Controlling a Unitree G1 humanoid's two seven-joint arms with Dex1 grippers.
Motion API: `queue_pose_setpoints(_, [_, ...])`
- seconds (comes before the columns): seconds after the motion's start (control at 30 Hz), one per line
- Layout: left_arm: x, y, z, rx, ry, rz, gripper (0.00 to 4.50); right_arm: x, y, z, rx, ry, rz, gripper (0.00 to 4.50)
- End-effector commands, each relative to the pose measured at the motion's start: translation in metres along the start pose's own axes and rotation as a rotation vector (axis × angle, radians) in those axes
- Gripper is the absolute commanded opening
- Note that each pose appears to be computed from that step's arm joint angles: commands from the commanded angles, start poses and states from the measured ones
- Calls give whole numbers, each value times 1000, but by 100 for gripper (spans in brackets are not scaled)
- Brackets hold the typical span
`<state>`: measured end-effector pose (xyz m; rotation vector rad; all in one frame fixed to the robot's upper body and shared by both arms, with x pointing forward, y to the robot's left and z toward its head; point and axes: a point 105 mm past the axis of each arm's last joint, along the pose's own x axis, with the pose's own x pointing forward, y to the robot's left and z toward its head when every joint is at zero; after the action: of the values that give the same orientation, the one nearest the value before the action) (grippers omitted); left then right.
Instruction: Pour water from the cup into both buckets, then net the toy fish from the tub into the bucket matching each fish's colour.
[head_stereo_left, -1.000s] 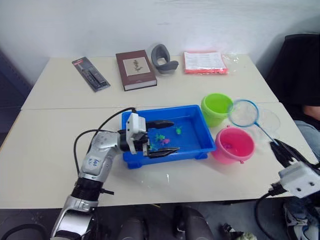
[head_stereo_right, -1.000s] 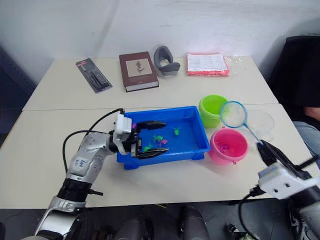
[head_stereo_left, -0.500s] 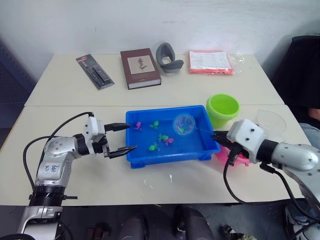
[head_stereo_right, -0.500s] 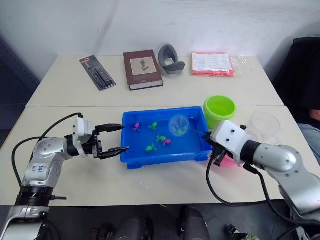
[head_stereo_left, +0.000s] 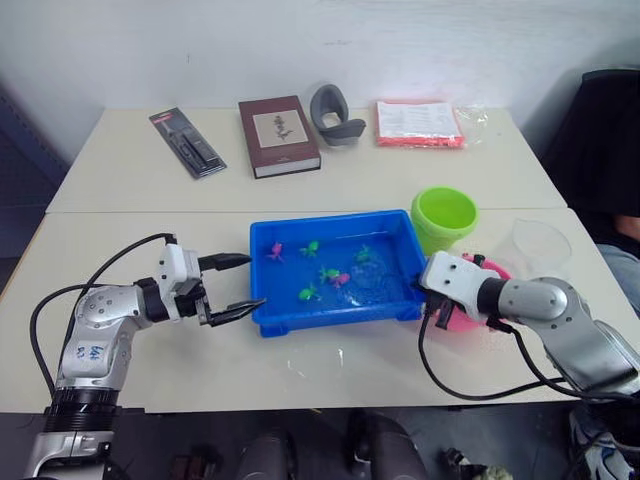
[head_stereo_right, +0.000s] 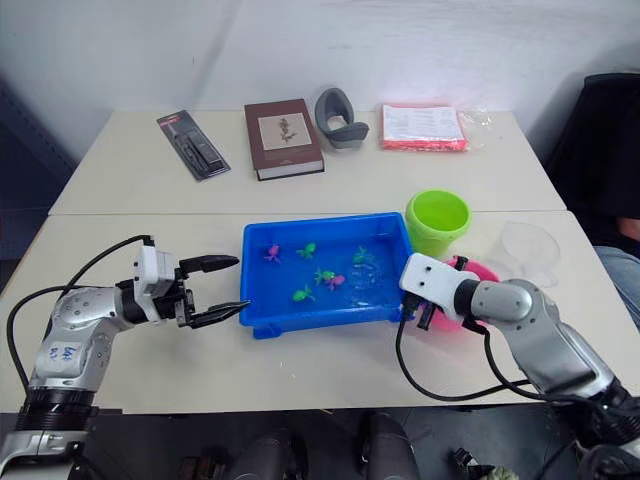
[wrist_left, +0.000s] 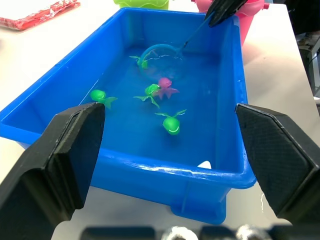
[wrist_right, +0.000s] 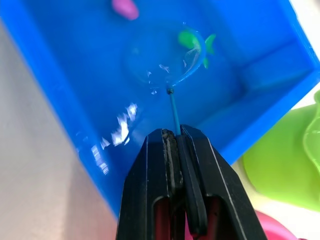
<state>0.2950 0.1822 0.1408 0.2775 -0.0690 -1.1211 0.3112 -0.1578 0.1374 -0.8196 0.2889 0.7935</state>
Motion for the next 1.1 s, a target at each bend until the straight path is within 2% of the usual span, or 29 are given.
queue_pose_setpoints(0.03, [-1, -1, 10, 39, -25, 7, 448, -3, 3, 12, 62, -38, 50, 0])
queue_pose_setpoints(0.23, [0, -1, 11, 40, -24, 14, 448, -10, 16, 17, 188, -63, 138, 0])
queue_pose_setpoints(0.77, [5, -2, 9, 32, -32, 11, 448, -22, 14, 27, 347, -188, 140, 0])
queue_pose_setpoints(0.97, [9, -4, 12, 34, -50, -25, 448, -52, 7, 24, 388, -248, 114, 0])
queue_pose_setpoints(1.1, [25, -9, 23, 26, -114, -66, 448, -83, 3, 25, 420, -343, 38, 0])
